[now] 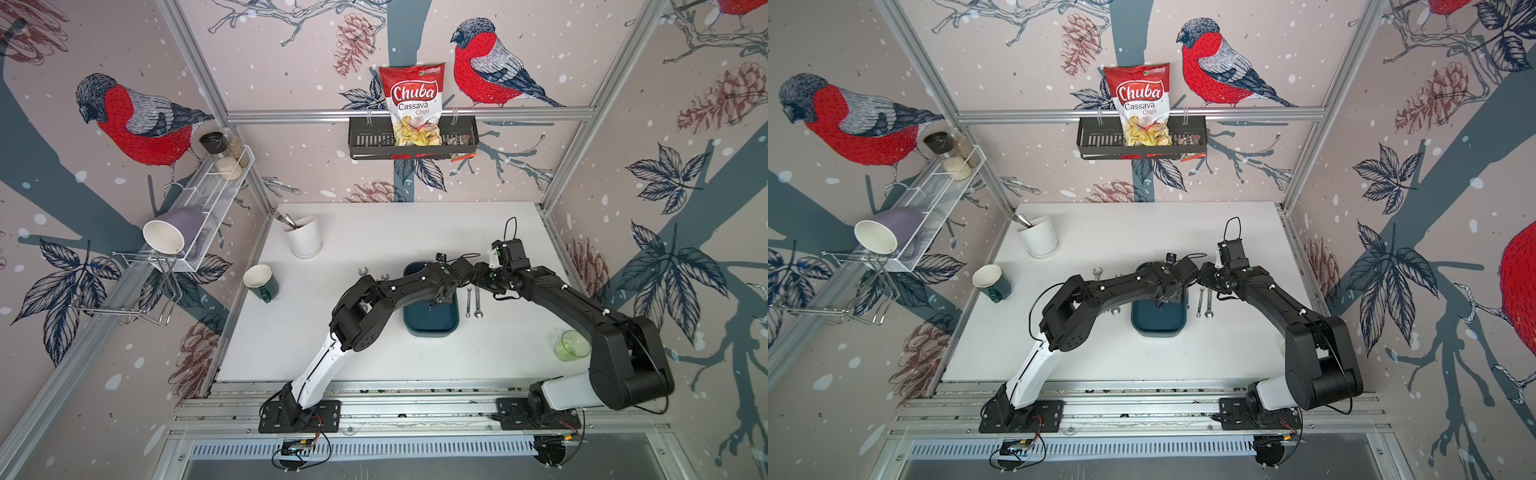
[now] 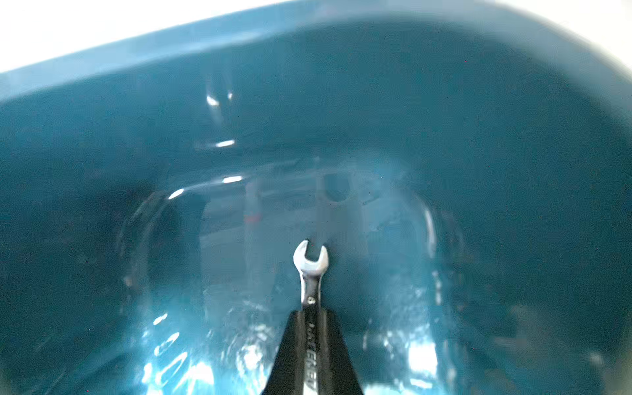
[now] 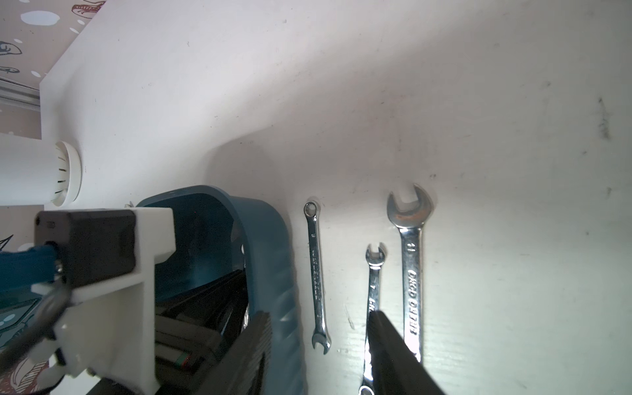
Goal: Take out the wrench from the storage box
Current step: Pick up the wrench from the storage box, then place the wrench at the center of the board.
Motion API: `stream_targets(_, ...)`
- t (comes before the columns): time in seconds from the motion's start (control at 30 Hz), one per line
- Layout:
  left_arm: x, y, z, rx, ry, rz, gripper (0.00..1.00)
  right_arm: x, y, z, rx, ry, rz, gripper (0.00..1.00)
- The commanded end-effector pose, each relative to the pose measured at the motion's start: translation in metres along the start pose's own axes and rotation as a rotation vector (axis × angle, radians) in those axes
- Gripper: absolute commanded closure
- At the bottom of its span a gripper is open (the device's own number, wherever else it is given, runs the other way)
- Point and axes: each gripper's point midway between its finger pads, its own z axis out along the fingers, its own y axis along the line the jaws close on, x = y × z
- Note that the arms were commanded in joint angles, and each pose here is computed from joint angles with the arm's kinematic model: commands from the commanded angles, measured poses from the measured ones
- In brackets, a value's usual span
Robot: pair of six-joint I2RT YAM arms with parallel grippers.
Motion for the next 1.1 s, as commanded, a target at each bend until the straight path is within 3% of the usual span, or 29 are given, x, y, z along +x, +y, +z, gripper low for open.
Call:
stream_targets(0.0,0.005,0.007,-0.013,-0.004,0.044,0.012,0.96,-0.001,0.001,-0.003,-0.011,-0.004,-0.014,0.49)
stream_targets(0.6,-0.033,0.038,-0.064,0.014,-0.039,-0.048,1.0,-0.001,-0.005,-0.009,-0.022,-0.013,-0.005,0.49)
stream_targets(0.87,-0.057,0.091,-0.106,-0.01,-0.117,-0.133,1.0,0.0,-0.006,-0.009,-0.025,-0.01,-0.002,0.48)
stream_targets(1.07,-0.048,0.145,-0.089,-0.054,-0.102,-0.203,1.0,-0.001,-0.004,-0.01,-0.032,-0.012,0.0,0.48)
